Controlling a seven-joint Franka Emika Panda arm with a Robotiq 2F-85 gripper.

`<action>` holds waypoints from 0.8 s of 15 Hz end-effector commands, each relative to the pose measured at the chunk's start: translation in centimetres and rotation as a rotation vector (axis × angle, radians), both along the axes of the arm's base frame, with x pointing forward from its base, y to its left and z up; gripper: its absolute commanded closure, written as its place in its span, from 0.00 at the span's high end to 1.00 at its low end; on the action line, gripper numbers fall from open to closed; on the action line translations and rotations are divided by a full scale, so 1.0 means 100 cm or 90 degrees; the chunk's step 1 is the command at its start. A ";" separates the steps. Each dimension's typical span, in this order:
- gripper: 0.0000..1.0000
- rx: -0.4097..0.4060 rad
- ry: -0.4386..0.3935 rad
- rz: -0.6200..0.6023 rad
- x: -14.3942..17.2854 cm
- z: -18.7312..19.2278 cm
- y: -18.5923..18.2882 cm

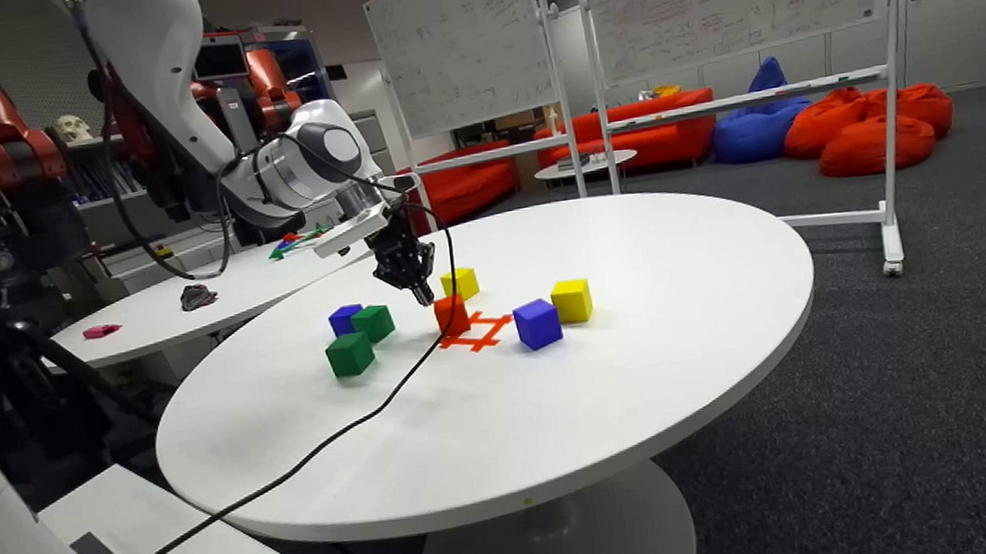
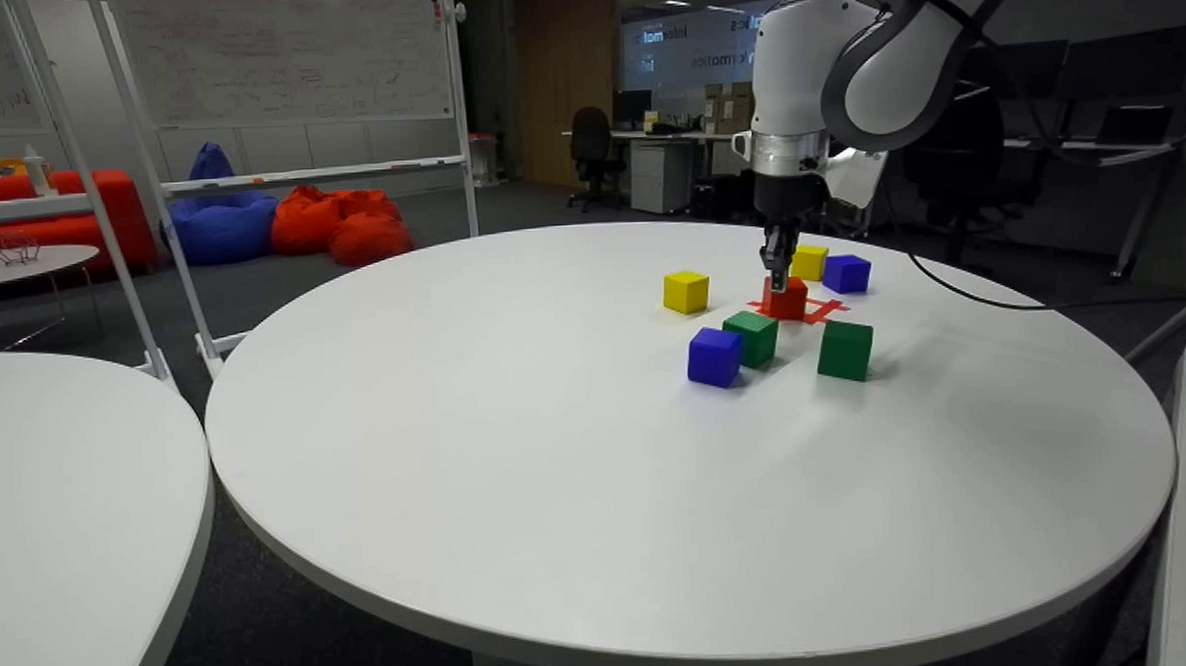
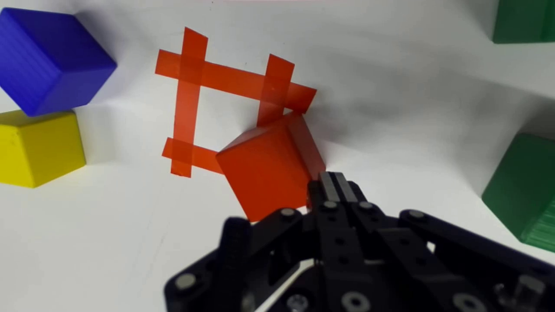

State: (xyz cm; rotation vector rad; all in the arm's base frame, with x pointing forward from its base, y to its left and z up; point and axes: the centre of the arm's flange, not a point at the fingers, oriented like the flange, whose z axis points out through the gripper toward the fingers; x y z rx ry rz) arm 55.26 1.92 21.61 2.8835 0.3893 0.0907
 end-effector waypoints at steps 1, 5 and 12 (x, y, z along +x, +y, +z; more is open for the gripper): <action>0.01 0.000 0.000 0.000 0.000 0.000 0.000; 0.00 0.003 0.000 -0.002 0.001 -0.001 -0.001; 0.00 0.006 -0.006 -0.027 -0.001 0.002 -0.025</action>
